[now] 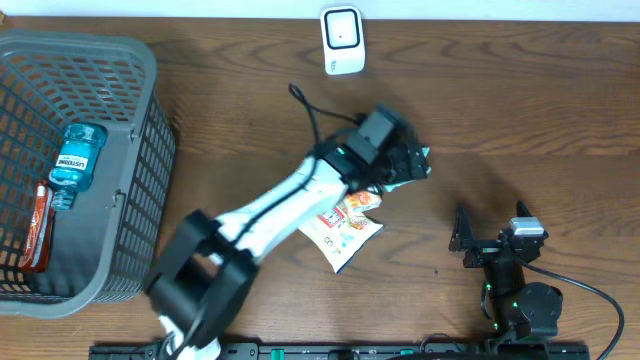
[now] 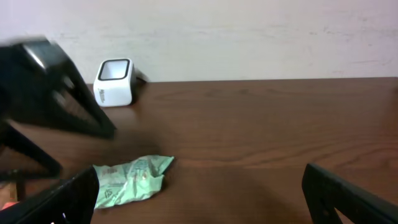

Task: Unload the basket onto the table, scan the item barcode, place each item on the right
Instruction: 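Carry the green pack out and drop it right of the snacks, then reach the left gripper into the basket and grasp the teal mouthwash bottle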

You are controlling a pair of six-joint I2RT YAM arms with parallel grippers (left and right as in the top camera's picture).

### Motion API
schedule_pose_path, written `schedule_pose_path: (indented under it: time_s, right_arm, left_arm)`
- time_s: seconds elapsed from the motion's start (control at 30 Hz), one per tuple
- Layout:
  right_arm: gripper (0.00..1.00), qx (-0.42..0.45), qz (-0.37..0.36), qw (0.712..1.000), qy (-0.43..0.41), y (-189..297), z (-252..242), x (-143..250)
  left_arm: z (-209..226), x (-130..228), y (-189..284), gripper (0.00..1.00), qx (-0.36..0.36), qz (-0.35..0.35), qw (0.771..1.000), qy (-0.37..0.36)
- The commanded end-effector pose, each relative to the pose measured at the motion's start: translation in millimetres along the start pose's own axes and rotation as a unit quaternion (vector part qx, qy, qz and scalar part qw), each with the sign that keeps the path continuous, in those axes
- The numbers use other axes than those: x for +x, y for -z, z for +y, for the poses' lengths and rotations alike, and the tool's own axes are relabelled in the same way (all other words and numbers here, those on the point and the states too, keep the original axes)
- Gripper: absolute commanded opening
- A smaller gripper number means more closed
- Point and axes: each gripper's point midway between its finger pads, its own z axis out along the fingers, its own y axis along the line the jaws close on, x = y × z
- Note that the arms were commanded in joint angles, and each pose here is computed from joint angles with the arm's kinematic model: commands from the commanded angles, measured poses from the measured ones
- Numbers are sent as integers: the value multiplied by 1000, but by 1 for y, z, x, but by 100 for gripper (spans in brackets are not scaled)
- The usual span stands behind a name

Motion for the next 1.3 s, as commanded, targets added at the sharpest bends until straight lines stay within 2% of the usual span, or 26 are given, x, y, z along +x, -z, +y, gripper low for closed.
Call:
schedule_pose_path:
  time_s: [0.0,0.13,0.23,0.27,0.3,0.4,0.47,0.57,0.63,0.77,0.8,0.87,1.07,1.17,1.27]
  right_arm:
    - [99,3,2,1000,0,0,-1,1]
    - [99,3,2,1000,0,0,-1,1]
    - [99,3,2,1000,0,0,-1,1]
    - [99,3,2,1000,0,0,-1,1]
    - [99,3,2,1000,0,0,-1,1]
    - [99,3,2,1000,0,0,-1,1]
    - [99,3,2,1000,0,0,-1,1]
    - [99,3,2,1000,0,0,-1,1]
    - [99,3,2,1000,0,0,-1,1]
    - [99,3,2,1000,0,0,-1,1]
    - [99,3,2,1000,0,0,-1,1]
    - [99,3,2,1000,0,0,-1,1]
    - [99,3,2,1000,0,0,-1,1]
    - [99,3,2,1000,0,0,-1,1]
    - [99,3,2,1000,0,0,-1,1]
  left_arm:
    - [-51,-52,102,98,67,-85,990,-94]
    - [-32,-90,205,99,1,-188,973,-133]
    - [2,-110,278,99,-88,-284,947,-123]
    - [17,-116,303,99,-122,-317,934,-114]
    - [45,-122,345,99,-183,-372,906,-83]
    - [105,-122,424,99,-280,-465,840,22]
    - [137,-115,453,99,-314,-488,810,83]
    - [207,-92,481,99,-369,-487,761,219]
    - [253,-74,489,99,-398,-480,716,314]
    - [317,-58,493,98,-433,-447,672,401]
    - [329,-59,494,98,-448,-437,669,402]
    - [350,-70,493,98,-476,-410,684,371]
    - [401,-120,448,98,-488,-306,783,236]
    - [428,-128,420,98,-511,-238,808,171]
    - [450,-131,395,98,-513,-199,820,159]
